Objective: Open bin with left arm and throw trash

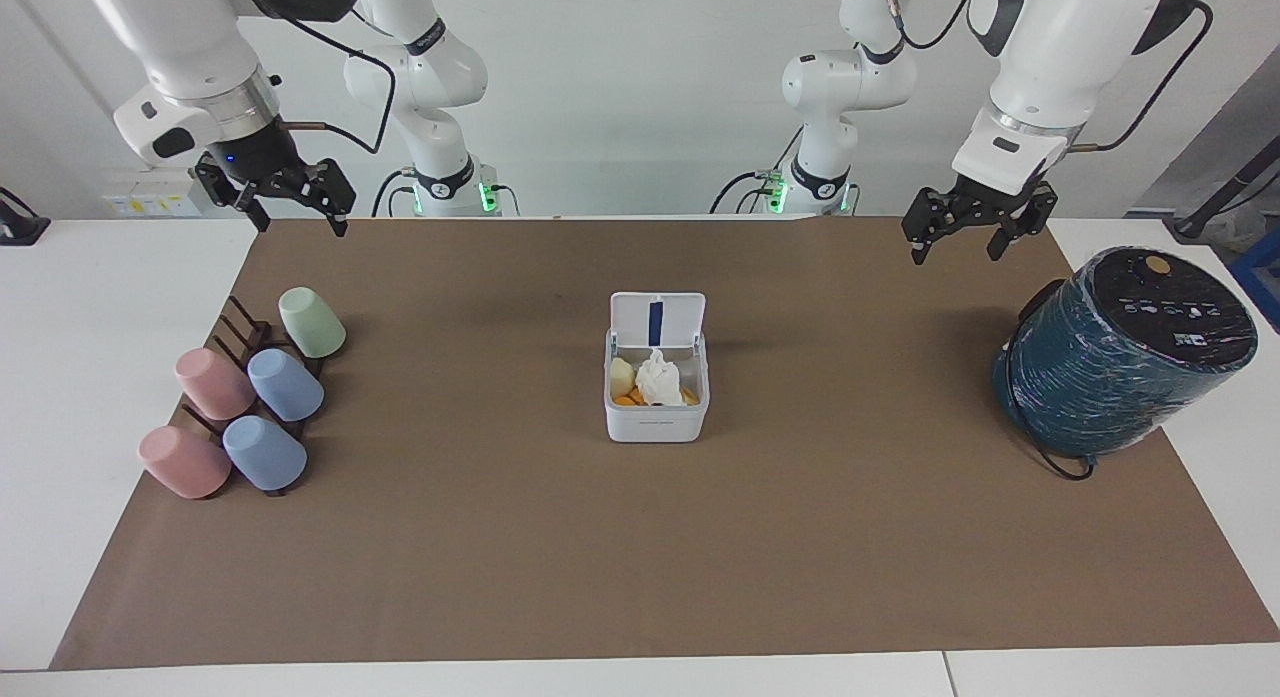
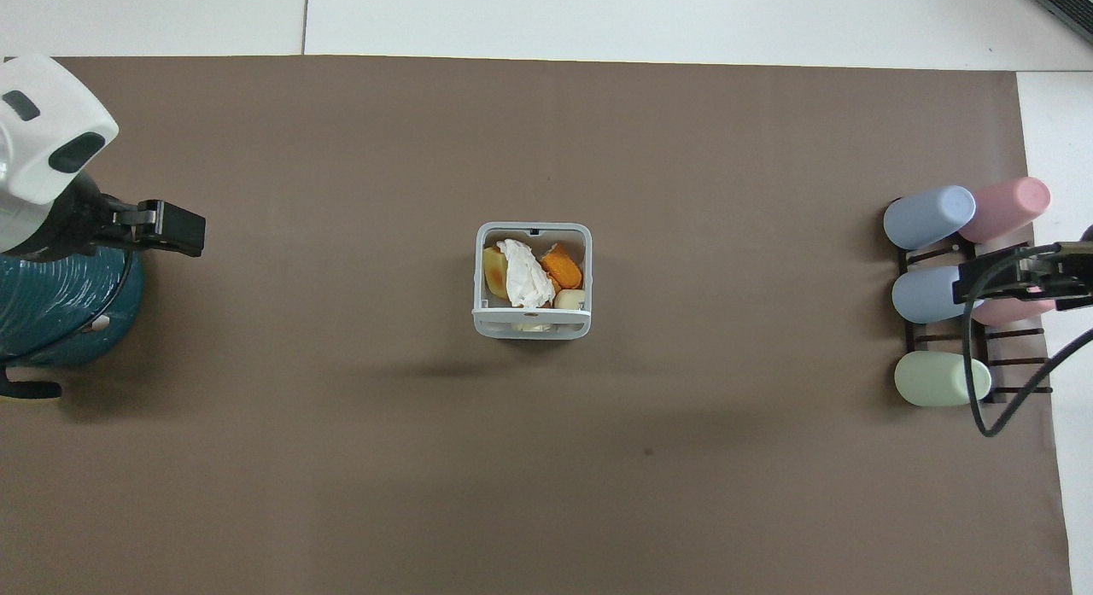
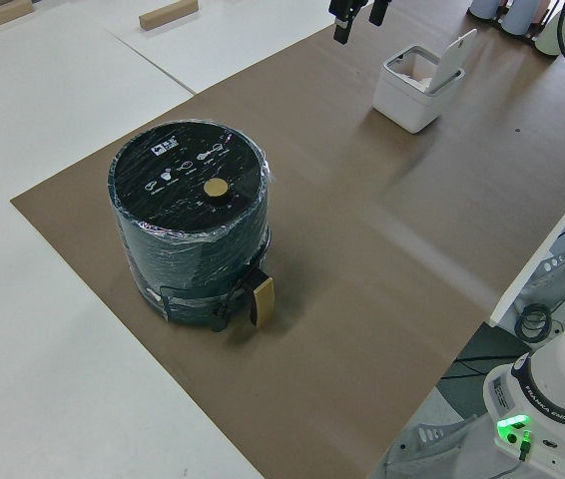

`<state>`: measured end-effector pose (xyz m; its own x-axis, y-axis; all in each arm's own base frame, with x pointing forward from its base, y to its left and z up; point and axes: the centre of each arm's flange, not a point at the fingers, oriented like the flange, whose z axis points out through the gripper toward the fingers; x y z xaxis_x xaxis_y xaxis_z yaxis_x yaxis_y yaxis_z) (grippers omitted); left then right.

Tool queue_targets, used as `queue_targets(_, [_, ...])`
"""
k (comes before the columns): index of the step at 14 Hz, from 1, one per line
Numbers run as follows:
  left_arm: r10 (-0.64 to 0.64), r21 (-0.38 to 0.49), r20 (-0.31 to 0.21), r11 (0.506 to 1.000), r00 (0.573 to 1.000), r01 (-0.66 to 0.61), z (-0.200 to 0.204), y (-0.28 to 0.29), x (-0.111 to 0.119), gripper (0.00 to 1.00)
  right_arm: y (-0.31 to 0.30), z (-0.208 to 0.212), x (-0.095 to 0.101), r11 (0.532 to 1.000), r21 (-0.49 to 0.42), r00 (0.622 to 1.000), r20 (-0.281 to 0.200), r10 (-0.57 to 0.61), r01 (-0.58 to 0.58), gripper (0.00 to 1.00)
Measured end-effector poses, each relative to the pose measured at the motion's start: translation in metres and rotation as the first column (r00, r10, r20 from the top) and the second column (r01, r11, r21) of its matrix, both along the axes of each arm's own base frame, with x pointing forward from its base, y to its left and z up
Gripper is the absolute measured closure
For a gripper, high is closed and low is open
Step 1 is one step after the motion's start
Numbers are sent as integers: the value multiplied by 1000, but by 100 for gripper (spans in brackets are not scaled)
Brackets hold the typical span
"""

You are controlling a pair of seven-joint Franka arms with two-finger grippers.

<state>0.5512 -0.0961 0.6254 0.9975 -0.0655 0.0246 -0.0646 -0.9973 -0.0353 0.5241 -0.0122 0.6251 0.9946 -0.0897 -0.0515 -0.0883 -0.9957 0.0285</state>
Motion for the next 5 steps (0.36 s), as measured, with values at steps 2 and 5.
queue_targets(2, [0, -30, -6, 1000, 1000, 0, 0, -3, -1, 0, 0, 0, 0, 1000, 0, 1000, 0, 0, 0, 0])
queue_targets(5, [-1, -34, -6, 999, 1000, 0, 0, -4, -1, 0, 0, 0, 0, 1000, 0, 1000, 0, 0, 0, 0])
